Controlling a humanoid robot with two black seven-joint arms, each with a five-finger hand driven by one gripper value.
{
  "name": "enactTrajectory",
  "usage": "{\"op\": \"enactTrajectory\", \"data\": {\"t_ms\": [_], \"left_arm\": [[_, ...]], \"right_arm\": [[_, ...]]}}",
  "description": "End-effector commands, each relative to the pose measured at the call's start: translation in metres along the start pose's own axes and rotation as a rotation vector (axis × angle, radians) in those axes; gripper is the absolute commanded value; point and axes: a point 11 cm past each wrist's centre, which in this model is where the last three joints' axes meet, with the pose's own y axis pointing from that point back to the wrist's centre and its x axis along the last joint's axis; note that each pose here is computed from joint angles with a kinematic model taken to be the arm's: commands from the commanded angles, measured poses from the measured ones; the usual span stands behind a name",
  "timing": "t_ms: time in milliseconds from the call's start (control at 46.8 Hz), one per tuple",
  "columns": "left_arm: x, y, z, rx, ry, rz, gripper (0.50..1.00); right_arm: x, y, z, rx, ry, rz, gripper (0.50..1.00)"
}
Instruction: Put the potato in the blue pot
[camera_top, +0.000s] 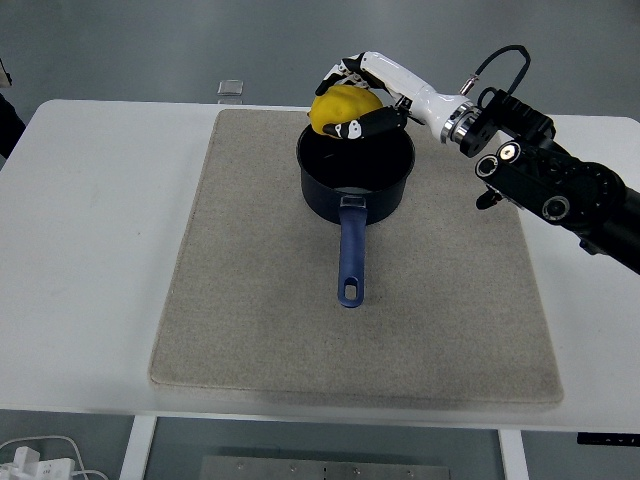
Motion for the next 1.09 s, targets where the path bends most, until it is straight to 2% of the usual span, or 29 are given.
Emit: {"op": "enactTrajectory", "data": {"t_ms": [0, 491, 684, 833, 1068], "left_arm": [[0.000, 0.000, 0.000, 0.000, 0.000, 0.000, 0.999], [-0.001, 0.000, 0.000, 0.000, 0.000, -0.003, 0.999], [0.001, 0.000, 0.000, 0.000, 0.000, 0.002, 0.999], [0.002, 0.000, 0.000, -0.001, 0.003, 0.005, 0.999], [0.000, 0.000, 0.000, 0.000, 0.000, 0.000, 0.999]], "right_arm": [[-0.007, -0.004, 0.000, -0.002, 0.002, -0.010, 0.500], [-0.013, -0.007, -0.001, -0.002, -0.004, -0.014, 0.500], [-0.008, -0.005, 0.009, -0.035, 0.002, 0.003, 0.500], [-0.014, -0.003, 0.016, -0.049, 0.013, -0.013, 0.500], [-0.016, 0.004, 0.031, -0.085, 0.014, -0.007, 0.500]]}}
